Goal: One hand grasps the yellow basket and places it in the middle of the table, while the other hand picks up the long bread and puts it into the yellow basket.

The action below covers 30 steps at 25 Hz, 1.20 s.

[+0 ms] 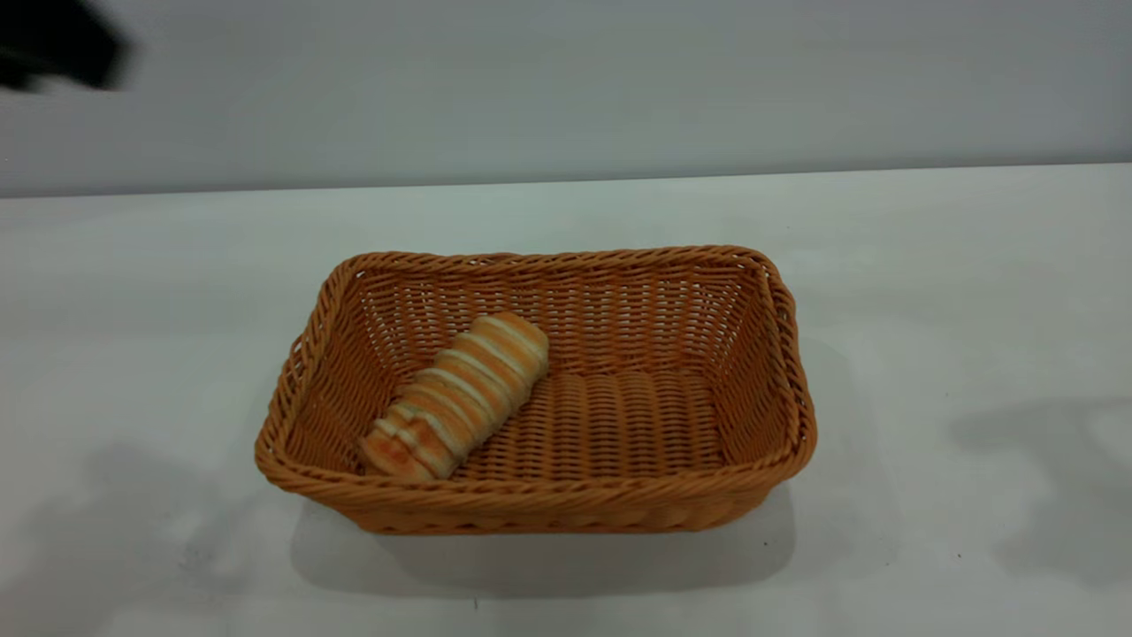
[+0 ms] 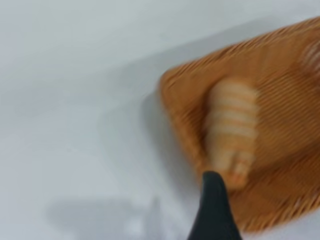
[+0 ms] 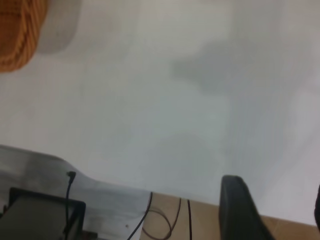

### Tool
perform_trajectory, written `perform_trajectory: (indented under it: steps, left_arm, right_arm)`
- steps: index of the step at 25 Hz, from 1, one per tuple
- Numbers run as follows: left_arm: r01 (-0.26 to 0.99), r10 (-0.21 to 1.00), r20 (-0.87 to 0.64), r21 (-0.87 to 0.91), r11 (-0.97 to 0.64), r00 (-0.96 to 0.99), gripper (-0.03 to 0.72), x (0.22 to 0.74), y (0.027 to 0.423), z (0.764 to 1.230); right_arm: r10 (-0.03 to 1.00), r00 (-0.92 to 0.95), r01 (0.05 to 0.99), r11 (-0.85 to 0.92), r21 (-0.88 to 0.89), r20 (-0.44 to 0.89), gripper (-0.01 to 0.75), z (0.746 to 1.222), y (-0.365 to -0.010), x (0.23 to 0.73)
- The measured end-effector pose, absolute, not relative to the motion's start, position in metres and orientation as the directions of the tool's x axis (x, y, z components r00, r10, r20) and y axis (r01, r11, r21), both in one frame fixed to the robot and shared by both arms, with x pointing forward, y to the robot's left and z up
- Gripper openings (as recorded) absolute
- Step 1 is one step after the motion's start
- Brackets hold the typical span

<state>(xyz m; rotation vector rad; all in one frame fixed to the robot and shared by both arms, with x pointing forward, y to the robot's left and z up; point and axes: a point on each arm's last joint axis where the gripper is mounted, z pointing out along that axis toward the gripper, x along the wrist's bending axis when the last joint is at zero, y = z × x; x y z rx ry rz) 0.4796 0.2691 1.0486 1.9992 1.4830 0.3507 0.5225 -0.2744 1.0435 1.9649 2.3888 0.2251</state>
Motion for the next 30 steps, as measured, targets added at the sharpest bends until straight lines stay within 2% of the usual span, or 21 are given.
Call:
perform_trajectory:
  steps: [5,13,24,30]
  left_arm:
    - [0.846,0.985,-0.027,0.518,-0.131,0.169,0.579,0.431,0.296,1.074]
    - [0.886,0.994,-0.028,0.457,-0.081,0.106,0.578,0.359,0.297,1.096]
    - [0.786,0.994,0.004,0.611,-0.089,0.11,0.578,0.27,0.295,1.074]
    - [0.758,0.994,-0.011,0.648,-0.078,0.111,0.578,0.251,0.293,1.052]
  right_arm:
    - [0.98,-0.191,0.955,0.174,0.239,0.049,0.409,1.071,-0.277,0.482]
    - [0.979,-0.195,0.919,0.162,0.359,0.056,0.409,1.087,-0.279,0.409]
    - [0.967,-0.251,0.816,0.187,0.547,0.044,0.409,1.068,-0.282,0.307]
    - [0.966,-0.259,0.724,0.178,0.667,0.023,0.403,1.049,-0.283,0.271]
